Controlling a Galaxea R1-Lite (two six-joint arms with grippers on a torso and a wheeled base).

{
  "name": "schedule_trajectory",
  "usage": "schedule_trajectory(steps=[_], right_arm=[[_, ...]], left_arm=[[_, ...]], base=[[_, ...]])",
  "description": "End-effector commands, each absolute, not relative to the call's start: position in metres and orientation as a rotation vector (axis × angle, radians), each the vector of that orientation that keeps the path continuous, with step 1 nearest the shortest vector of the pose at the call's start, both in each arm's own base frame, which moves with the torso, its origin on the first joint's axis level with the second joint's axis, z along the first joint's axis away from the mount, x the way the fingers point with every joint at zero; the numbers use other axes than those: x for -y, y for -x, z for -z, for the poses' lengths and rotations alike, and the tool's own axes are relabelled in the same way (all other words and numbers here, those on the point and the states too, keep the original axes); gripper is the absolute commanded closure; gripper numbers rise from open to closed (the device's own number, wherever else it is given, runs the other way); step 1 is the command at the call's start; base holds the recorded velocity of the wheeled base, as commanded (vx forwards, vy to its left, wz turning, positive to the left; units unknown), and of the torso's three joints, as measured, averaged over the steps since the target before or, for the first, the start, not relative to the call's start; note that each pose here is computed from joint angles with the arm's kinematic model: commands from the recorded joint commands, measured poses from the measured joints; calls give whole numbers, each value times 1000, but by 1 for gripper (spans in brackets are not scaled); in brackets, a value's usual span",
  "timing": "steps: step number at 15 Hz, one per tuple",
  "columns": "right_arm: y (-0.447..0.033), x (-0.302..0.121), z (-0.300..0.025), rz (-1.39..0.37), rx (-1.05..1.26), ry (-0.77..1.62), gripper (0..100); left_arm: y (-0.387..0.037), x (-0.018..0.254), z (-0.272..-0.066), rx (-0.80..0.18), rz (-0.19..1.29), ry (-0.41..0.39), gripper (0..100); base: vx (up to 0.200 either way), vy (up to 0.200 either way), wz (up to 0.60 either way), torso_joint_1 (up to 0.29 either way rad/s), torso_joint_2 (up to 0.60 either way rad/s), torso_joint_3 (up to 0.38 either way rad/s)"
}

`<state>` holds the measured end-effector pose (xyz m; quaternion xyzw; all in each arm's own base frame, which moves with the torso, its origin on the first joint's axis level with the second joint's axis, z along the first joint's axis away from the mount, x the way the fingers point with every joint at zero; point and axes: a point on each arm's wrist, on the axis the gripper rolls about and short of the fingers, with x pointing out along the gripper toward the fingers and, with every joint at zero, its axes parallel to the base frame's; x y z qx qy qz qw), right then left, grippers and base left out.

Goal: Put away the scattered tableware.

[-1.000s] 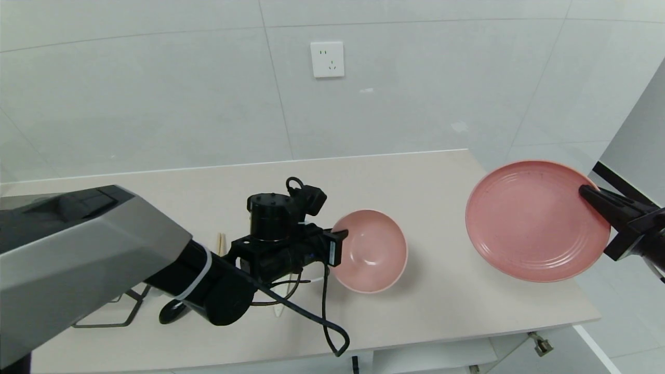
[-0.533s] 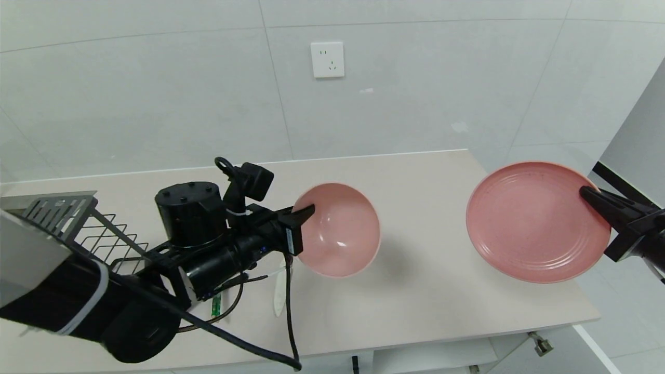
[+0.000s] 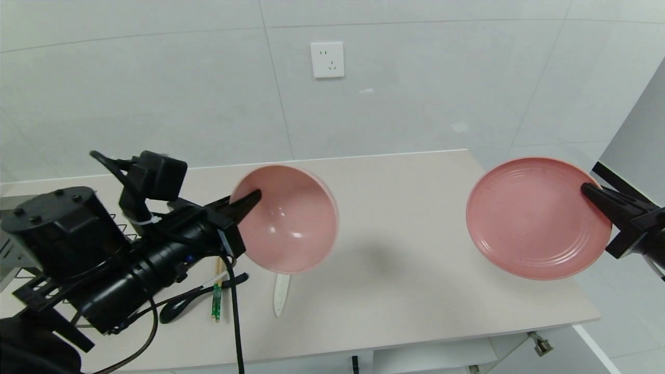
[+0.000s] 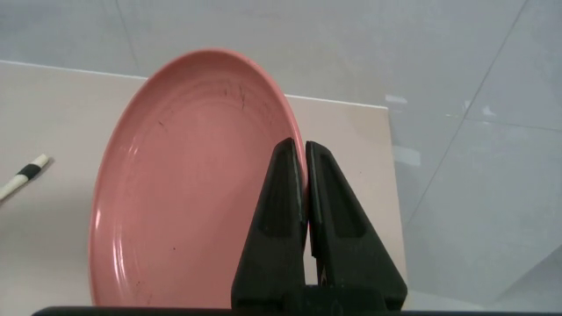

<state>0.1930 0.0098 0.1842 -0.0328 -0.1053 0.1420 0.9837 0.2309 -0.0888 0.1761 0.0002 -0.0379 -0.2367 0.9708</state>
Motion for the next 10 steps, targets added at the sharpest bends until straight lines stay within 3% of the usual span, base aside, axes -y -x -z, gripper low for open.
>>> schedule_trajectory(steps=[1,3,4,5,8,10], right_arm=[[-191,-11,-188,-290,229,67,100],[-190,-13,-189,-301,234,66,100],[-190,-15,-189,-310,236,64,100],[-190,-15,-191,-313,243,55,100],[-193,-15,-203,-327,326,-37,100],[-191,-20,-202,-343,334,-44,100]], left_arm=[[-219,75,-168,85,370,-46,100],[-211,75,-174,122,375,34,100],[-210,75,-174,99,399,149,100],[-207,74,-172,76,405,202,100],[-199,75,-147,-62,364,213,100],[-199,86,-142,-10,310,261,100]], base=[[0,0,0,0,0,0],[0,0,0,0,0,0],[0,0,0,0,0,0],[0,0,0,0,0,0],[0,0,0,0,0,0],[0,0,0,0,0,0]])
